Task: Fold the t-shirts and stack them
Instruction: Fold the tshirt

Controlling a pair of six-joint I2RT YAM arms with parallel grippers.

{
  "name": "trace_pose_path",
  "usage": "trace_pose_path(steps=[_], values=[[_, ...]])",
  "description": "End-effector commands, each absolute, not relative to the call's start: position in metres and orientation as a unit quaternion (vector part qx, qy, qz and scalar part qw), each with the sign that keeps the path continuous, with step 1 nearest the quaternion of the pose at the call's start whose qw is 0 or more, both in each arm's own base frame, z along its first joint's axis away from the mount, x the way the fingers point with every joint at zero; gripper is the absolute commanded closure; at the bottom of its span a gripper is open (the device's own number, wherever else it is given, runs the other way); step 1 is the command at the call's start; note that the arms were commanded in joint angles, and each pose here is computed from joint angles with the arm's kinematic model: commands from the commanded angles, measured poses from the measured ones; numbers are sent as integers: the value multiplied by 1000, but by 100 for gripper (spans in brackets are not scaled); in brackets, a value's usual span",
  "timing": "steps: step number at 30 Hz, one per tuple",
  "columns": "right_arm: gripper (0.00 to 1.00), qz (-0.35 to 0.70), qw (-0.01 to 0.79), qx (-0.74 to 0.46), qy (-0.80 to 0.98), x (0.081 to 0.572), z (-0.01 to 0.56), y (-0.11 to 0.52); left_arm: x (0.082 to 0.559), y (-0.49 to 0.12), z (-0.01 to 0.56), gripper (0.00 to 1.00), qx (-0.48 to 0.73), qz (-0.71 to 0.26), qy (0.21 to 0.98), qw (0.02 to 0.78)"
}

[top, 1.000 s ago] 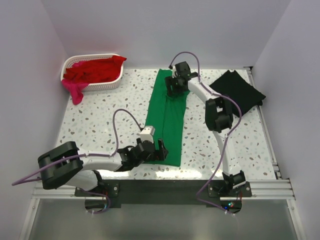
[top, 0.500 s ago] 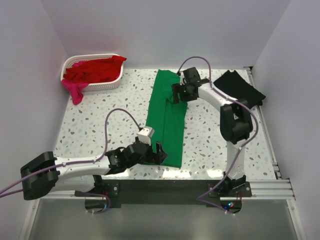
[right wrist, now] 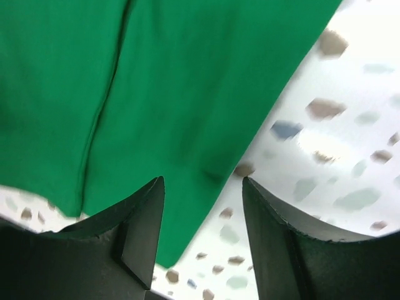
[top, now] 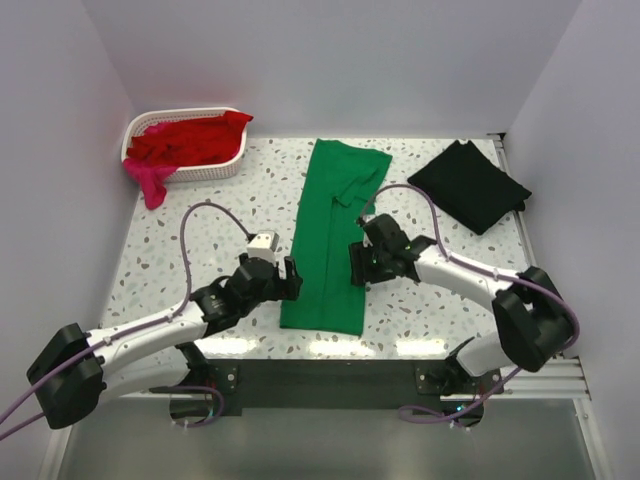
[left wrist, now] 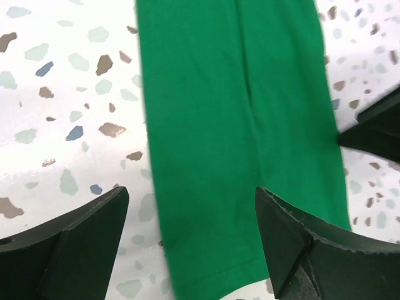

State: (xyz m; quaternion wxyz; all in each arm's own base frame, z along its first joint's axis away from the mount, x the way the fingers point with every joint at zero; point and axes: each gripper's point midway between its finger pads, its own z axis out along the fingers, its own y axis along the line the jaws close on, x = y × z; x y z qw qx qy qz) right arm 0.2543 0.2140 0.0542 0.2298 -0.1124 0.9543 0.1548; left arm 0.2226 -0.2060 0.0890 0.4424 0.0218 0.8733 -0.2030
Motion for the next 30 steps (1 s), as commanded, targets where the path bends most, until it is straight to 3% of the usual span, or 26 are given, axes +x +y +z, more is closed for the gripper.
trace_pose_path(steps=[1,5,13,30], values=[[44,187,265,-87,942,240,77,229,231,-194,95,14,51,-152,882,443],[48,179,233,-100,951,206,70,223,231,-200,104,21,59,-177,874,448],[56,197,190,-110,955,167,57,225,220,-205,86,22,48,-200,885,418],[57,205,145,-121,960,132,33,230,178,-192,51,22,47,-217,912,344]])
